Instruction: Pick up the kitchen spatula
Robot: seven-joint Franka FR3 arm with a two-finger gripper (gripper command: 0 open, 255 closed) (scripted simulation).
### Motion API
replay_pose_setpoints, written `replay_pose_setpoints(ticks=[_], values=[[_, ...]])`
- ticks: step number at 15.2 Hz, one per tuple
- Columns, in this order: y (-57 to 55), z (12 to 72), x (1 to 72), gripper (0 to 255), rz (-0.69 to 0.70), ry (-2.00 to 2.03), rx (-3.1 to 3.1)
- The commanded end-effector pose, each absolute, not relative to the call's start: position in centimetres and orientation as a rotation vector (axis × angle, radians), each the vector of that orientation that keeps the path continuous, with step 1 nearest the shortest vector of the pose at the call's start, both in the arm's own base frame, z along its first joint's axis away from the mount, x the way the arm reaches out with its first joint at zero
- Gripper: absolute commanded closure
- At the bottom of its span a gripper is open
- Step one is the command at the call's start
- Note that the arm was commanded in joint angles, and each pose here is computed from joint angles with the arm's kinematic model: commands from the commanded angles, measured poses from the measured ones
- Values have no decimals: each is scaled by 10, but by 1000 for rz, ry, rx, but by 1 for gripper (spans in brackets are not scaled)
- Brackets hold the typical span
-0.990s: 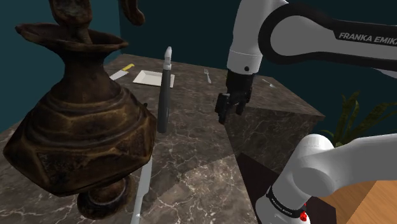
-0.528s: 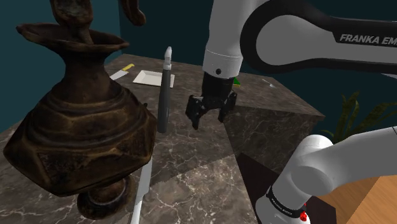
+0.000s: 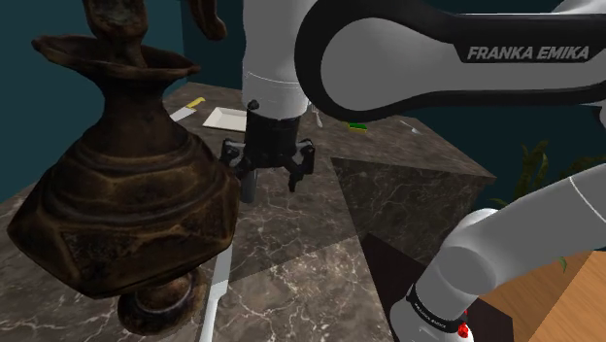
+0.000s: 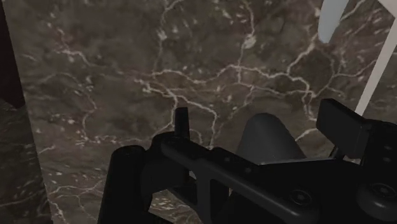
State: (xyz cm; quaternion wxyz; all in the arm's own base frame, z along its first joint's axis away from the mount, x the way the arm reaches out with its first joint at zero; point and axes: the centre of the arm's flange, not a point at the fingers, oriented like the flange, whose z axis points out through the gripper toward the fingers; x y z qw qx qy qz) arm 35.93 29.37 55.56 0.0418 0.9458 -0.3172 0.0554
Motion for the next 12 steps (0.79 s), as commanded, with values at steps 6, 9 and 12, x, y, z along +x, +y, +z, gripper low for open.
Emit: replay_pose_setpoints(ticks=[6, 9, 12], values=[[367, 557, 416, 0, 297, -1276, 2748], [380, 552, 428, 0, 320, -1330, 2717], [380, 536, 428, 0, 320, -1330, 2717]])
